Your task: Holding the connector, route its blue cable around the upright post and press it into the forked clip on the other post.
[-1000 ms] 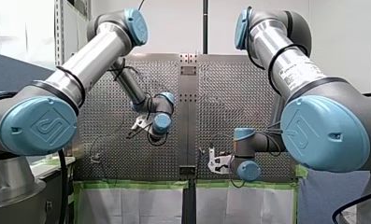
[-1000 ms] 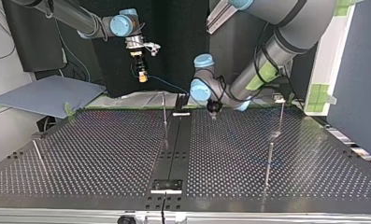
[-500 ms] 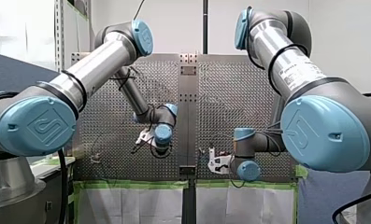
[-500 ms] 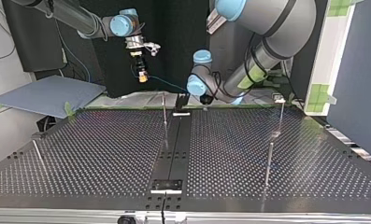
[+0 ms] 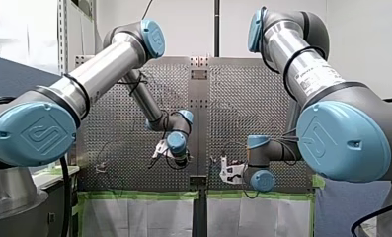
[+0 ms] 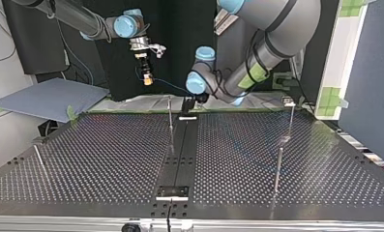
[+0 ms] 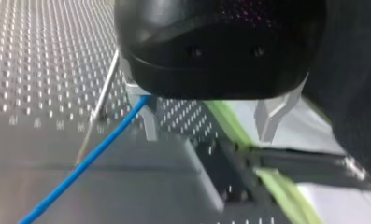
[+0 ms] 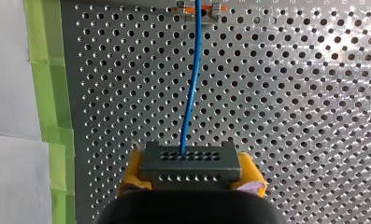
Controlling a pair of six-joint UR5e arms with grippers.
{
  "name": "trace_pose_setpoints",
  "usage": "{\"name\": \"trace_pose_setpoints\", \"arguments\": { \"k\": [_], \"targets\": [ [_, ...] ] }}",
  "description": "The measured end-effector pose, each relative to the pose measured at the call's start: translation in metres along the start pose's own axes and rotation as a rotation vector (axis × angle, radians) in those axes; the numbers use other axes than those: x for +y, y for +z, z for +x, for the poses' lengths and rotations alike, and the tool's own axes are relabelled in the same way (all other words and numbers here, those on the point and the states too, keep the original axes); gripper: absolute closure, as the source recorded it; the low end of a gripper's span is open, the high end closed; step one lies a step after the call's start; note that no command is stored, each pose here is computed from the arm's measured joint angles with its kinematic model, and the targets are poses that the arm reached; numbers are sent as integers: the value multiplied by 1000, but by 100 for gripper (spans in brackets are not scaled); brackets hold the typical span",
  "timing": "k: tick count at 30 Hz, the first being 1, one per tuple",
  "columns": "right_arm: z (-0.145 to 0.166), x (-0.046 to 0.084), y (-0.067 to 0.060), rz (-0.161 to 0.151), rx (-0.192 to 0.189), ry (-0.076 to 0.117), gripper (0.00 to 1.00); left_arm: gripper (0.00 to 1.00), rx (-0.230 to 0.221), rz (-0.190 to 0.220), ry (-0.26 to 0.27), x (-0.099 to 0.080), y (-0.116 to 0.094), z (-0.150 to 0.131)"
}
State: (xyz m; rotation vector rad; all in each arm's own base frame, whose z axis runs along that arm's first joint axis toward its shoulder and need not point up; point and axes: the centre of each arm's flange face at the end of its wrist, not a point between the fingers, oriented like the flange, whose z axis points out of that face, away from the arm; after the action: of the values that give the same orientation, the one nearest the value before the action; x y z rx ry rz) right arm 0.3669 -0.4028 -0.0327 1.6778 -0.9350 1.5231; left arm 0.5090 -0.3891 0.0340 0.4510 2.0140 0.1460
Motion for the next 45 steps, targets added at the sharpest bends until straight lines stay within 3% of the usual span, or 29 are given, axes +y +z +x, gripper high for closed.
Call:
{"name": "trace_pose_setpoints", "arguments": {
  "k": [10, 18, 24, 31, 45],
  "targets": [
    [0, 0, 0, 0, -2, 0, 100, 0, 18, 103, 3, -22, -12, 6],
    [0, 0, 0, 0, -4, -1, 100, 0, 61, 129, 24, -35, -13, 26],
    [-1, 0, 0, 0, -5, -1, 100, 0, 30, 157, -9, -44, -12, 26],
    [0, 5, 1, -6, -4, 1, 100, 0, -27, 207, -82, -54, -10, 19],
    [0, 4, 5, 32, -11, 3, 100, 0, -132, 137, -237, -65, -9, 9]
  ]
}}
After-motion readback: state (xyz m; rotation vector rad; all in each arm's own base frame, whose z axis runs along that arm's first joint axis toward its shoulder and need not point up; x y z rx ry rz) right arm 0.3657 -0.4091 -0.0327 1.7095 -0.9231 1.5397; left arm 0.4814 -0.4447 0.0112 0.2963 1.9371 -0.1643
